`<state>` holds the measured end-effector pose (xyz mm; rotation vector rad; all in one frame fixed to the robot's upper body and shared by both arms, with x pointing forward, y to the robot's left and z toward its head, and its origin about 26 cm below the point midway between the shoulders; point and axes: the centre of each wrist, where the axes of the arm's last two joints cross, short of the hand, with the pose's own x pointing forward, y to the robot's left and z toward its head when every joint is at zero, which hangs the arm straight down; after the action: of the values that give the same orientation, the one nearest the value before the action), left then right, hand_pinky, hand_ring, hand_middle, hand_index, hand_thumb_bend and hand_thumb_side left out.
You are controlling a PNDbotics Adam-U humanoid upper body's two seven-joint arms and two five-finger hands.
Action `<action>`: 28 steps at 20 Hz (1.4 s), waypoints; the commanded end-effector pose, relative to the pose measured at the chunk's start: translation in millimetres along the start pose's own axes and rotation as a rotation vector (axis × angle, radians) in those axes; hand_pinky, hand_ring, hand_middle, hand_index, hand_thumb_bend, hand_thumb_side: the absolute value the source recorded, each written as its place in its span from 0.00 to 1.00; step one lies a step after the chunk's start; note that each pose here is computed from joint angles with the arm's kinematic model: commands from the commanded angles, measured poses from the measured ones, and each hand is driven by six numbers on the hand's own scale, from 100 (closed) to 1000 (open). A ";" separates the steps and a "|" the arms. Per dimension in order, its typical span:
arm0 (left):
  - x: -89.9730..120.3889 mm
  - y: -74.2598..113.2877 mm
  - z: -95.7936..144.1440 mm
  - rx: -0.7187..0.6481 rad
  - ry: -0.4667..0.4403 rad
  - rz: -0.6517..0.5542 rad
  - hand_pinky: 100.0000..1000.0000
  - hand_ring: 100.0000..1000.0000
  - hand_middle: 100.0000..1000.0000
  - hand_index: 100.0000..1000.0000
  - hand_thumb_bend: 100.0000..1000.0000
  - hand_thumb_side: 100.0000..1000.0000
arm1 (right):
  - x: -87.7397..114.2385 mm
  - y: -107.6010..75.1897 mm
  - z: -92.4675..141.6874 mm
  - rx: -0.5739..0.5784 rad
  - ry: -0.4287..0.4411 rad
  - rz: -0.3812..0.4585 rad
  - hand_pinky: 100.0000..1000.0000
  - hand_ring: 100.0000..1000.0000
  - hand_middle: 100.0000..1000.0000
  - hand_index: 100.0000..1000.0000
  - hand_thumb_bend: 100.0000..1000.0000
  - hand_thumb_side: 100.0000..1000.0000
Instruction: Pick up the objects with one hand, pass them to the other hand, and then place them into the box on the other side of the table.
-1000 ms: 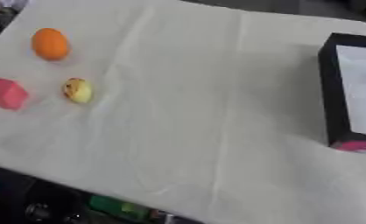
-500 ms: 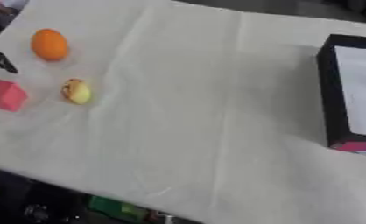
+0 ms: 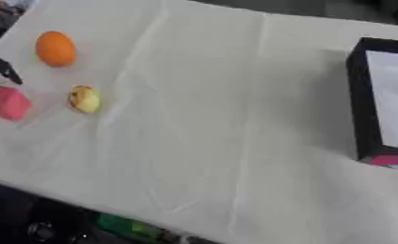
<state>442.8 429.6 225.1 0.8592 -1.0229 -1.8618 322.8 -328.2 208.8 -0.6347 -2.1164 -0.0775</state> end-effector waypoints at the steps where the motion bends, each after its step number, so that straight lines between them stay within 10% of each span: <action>1: -7.6 10.4 8.0 0.018 0.025 -0.035 0.92 0.83 0.74 0.82 0.76 0.00 | 5.0 -2.6 -3.6 0.004 -0.021 0.002 0.86 0.76 0.76 0.88 0.00 0.23; 13: -10.8 -0.6 1.6 0.023 0.048 -0.005 0.85 0.75 0.60 0.70 0.27 0.00 | 1.0 -4.3 -1.5 -0.004 -0.007 0.003 0.86 0.76 0.76 0.89 0.00 0.24; 28: 14.7 69.7 30.4 0.402 -0.022 0.023 0.73 0.47 0.43 0.53 0.14 0.00 | 13.3 -1.4 -7.0 0.020 -0.055 -0.008 0.86 0.76 0.76 0.89 0.00 0.23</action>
<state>440.3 402.2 273.3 0.9883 -1.3757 -1.7084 324.0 -325.7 211.5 -0.6163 -2.1317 -0.0677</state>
